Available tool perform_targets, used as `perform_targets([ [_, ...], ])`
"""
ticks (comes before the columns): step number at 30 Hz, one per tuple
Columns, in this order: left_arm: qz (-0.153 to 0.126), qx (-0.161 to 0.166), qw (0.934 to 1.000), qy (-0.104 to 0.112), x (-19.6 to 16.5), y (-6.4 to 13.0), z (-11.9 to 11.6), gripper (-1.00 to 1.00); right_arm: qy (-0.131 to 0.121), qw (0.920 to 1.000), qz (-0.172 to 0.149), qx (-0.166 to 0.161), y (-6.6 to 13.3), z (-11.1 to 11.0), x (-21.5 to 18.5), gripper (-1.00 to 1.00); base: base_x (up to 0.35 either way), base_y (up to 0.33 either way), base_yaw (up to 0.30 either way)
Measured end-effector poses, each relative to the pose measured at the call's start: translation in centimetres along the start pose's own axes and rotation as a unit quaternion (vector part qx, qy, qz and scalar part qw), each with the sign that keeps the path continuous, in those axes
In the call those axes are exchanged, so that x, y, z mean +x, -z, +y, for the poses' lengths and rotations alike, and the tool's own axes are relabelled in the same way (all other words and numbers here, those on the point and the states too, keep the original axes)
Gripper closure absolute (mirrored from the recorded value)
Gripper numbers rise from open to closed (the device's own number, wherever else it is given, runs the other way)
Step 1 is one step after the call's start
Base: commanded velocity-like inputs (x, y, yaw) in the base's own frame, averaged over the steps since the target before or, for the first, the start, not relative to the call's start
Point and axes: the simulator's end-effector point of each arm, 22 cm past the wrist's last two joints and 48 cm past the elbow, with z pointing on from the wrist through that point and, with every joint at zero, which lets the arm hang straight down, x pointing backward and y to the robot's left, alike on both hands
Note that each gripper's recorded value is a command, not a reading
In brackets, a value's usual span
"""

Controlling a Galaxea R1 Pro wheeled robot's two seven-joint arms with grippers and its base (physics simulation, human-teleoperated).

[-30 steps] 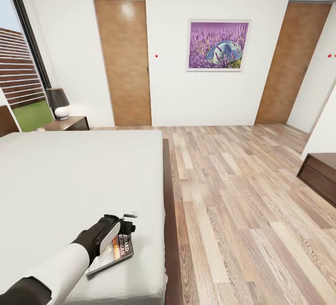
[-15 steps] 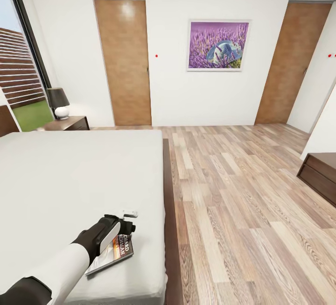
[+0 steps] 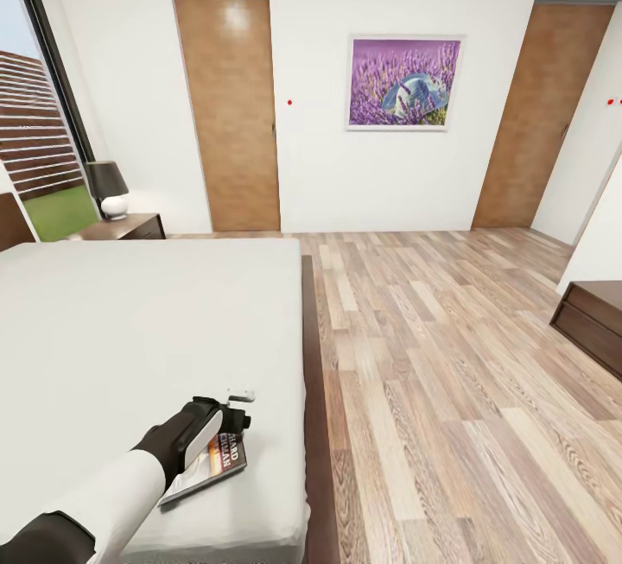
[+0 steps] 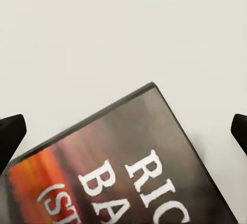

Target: In the bedroom, move the book from the bed onto either nightstand, and place the two sandals side by side next to the bed.

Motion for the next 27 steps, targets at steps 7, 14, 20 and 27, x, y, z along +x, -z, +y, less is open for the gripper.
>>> perform_targets([
  [7, 0.0, 0.0, 1.0, 0.0, 0.0, 0.0, 0.06, -1.0, 0.0, 1.0, -0.002, 0.0, -0.01, 0.04, -0.19, -1.0, 0.0, 0.0, 0.0],
  [14, 0.0, -0.001, 1.0, 0.0, 0.02, -0.01, 0.08, -1.0, 0.0, 1.0, -0.003, 0.0, -0.02, 0.05, -0.26, -1.0, 0.0, 0.0, 0.0],
  [20, 0.0, -0.001, 1.0, 0.0, 0.04, -0.01, 0.09, -1.0, 0.0, 1.0, -0.003, 0.0, -0.02, 0.06, -0.27, -1.0, 0.0, 0.0, 0.0],
  [27, 0.0, -0.001, 1.0, 0.0, 0.03, -0.01, 0.1, -1.0, 0.0, 1.0, -0.002, -0.001, -0.02, 0.09, -0.24, -1.0, 0.0, 0.0, 0.0],
])
